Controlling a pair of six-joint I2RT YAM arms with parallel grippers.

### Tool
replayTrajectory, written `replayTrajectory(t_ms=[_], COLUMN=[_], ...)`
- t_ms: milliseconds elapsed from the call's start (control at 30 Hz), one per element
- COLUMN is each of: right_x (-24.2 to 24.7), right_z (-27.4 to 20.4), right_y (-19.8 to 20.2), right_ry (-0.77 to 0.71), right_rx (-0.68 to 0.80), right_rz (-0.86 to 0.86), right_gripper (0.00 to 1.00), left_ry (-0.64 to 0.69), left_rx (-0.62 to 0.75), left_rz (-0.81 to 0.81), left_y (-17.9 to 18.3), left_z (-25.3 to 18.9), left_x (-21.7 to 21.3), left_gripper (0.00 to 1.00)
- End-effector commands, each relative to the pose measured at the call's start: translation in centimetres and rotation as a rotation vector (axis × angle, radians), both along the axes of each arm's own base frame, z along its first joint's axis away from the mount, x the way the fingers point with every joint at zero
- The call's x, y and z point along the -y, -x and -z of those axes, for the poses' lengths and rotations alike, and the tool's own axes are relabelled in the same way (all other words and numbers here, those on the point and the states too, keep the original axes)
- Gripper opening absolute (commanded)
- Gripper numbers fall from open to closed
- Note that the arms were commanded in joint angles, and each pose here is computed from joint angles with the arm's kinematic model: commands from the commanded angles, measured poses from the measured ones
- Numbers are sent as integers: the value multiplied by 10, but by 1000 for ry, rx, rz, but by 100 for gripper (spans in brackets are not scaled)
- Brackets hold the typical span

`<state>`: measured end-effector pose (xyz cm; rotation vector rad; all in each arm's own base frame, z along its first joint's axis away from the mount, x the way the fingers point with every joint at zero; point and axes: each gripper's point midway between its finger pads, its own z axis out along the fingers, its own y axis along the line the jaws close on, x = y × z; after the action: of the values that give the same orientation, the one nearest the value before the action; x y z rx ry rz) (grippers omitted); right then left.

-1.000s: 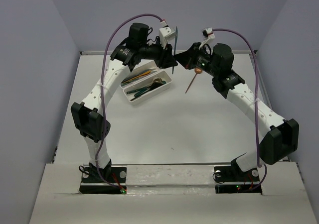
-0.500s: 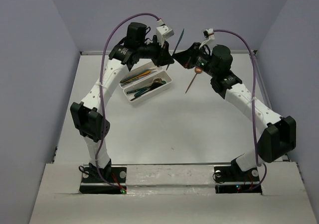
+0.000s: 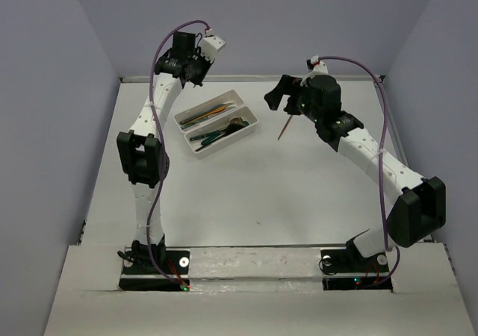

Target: Sort the eating utensils into containers

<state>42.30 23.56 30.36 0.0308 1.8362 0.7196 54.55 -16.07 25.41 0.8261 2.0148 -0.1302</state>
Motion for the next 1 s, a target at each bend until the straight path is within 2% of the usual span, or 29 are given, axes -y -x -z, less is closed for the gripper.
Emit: replayTrajectory(t_ms=[0,33,67,100,133,233,300,367,467,633,800,967], right_x=[35,34,33,34,37,42,46,56,73,79,84,85], right_z=[24,27,32,40,51,71,93,108,135,140,144,144], right_y=[-3,-4,-7,-5,-5,-4,-5,-11,-23,-50,-51,-47], right_ry=[168,182,197,213,230,239,223,163,149,202,238,242], right_rx=[-99,-117,-137,-166,-189,-235,-309,-391,-514,-531,-533,-536], right_rz=[161,159,159,160,169,181,193,217,277,319,328,327], right_gripper=[100,100,100,100,100,100,100,100,97,92,92,92], left_ry=[-299,-332,-365,-384,-372,-401,-445,-421,-427,-428,-409,-347], left_rx=[53,62,24,-17,40,10,-44,-74,-91,-88,-113,-35], left_rz=[-71,-100,-79,-60,-58,-11,23,79,91,90,95,111], left_y=[-33,-48,-46,-52,-59,-58,-52,-45,-42,-38,-28,-13], left_z=[18,22,32,56,32,46,66,74,79,71,67,14], left_x=[-43,-49,-52,-50,-48,-43,-42,-34,-33,-33,-32,-21], left_gripper=[0,0,0,0,0,0,0,0,0,0,0,0])
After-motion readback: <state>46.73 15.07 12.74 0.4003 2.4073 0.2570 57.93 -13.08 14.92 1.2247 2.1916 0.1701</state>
